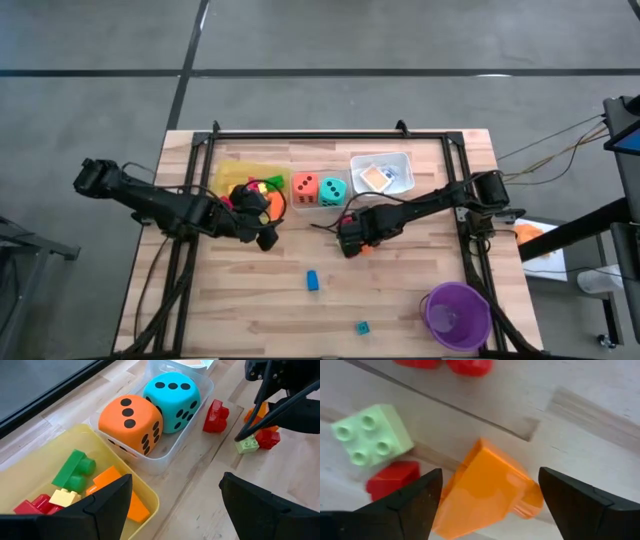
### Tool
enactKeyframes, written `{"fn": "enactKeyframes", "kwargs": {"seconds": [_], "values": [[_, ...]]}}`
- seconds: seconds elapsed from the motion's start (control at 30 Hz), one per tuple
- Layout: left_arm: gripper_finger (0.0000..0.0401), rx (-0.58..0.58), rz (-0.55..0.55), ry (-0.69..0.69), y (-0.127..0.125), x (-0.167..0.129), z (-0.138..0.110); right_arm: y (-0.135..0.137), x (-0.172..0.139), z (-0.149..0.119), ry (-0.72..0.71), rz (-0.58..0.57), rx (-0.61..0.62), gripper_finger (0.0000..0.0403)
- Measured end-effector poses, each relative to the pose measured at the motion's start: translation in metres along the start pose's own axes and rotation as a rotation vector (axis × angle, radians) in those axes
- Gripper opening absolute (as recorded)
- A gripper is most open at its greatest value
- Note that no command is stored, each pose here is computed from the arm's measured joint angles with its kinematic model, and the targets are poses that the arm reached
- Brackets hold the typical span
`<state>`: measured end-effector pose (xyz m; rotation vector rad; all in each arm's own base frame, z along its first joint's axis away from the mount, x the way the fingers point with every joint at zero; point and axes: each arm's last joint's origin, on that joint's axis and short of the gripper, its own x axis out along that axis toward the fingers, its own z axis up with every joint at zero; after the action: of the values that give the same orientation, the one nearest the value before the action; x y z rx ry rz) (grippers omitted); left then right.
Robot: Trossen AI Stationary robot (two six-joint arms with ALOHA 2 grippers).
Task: Pick & Place Toys
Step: Put the orange game piece into the yellow bin
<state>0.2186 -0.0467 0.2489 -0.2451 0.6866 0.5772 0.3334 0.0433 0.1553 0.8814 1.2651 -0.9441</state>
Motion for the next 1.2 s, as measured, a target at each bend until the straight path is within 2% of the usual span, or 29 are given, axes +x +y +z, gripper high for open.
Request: {"fn": "enactKeyframes", "kwargs": {"seconds": [0.17, 0.37, 0.97, 1.2], "values": [[0.0298, 0.007, 0.005, 0.010, 0.001, 0.001, -0.002, -0.005, -0.005, 0.000, 0.004, -0.062, 0.022, 0.0342], [0.0298, 0.006, -0.005, 0.019, 0.001, 0.001, -0.003, -0.008, -0.009, -0.002, 0.025, -0.103, 0.077, 0.0345], [0.0298, 0.005, -0.007, 0.020, 0.001, 0.001, -0.003, -0.010, -0.003, -0.012, -0.025, -0.132, 0.190, 0.0345], [0.0298, 0.004, -0.007, 0.020, 0.001, 0.001, -0.003, -0.010, 0.007, -0.013, -0.036, -0.073, 0.188, 0.0345]]}}
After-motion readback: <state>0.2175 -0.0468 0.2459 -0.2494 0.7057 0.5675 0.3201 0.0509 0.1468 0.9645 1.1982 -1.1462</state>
